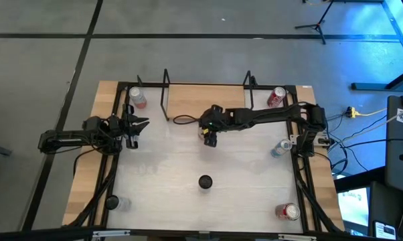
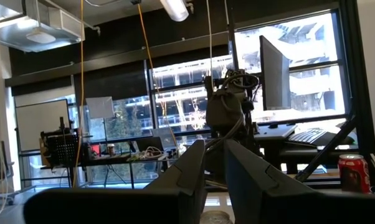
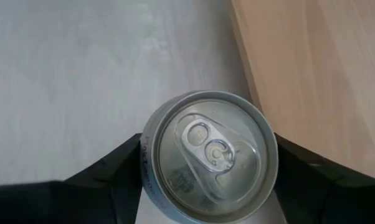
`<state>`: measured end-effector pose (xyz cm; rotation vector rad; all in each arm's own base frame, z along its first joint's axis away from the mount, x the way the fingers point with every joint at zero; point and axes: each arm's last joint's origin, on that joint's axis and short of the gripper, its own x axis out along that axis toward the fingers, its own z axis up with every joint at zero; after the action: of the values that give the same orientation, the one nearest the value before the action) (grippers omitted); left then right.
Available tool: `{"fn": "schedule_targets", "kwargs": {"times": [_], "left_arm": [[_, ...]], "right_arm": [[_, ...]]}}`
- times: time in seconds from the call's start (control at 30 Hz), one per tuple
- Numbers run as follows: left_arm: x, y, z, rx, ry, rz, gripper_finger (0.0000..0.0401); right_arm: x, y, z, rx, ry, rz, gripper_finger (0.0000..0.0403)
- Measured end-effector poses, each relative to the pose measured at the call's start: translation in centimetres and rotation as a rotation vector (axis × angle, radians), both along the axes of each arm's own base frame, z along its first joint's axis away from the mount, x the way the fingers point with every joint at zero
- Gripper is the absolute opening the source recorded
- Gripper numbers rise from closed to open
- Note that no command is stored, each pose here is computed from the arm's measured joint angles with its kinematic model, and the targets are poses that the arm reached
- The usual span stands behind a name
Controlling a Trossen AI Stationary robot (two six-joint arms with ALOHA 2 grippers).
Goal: Place canned beverage on shelf
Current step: Put the bottom orange soda can on the shelf
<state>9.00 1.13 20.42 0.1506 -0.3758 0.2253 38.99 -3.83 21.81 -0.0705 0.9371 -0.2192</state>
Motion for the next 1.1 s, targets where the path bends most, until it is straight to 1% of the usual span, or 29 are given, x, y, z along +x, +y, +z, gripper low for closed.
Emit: {"fn": "schedule_targets", "kwargs": {"times": [0.13, 0.4, 0.5, 0.63, 0.83, 0.97, 1.1], "left_arm": [[0.0, 0.0, 0.0, 0.000, 0.000, 0.000, 0.0053], [0.0, 0.0, 0.0, 0.000, 0.000, 0.000, 0.0053], [0.0, 0.0, 0.0, 0.000, 0.000, 0.000, 0.0053], [0.0, 0.0, 0.0, 0.000, 0.000, 0.001, 0.0053], [0.0, 0.0, 0.0, 0.001, 0.000, 0.001, 0.0053], [0.0, 0.0, 0.0, 0.000, -0.001, 0.002, 0.0053], [0.0, 0.0, 0.0, -0.001, -0.001, 0.004, 0.0053]], "right_arm": [[-0.4, 0.1, 0.7, 0.015, -0.006, 0.014, 0.0273], [-2.4, 0.3, 5.0, 0.013, -0.103, 0.019, 0.0273], [-3.4, -0.1, 6.8, -0.008, -0.147, 0.003, 0.0273], [-4.9, -1.3, 8.6, -0.049, -0.176, -0.045, 0.0273], [-6.7, -4.3, 10.2, -0.072, -0.205, -0.149, 0.0273], [-7.6, -6.7, 10.7, -0.076, -0.199, -0.221, 0.0273], [-8.1, -8.7, 12.1, -0.092, -0.242, -0.281, 0.0273]]}}
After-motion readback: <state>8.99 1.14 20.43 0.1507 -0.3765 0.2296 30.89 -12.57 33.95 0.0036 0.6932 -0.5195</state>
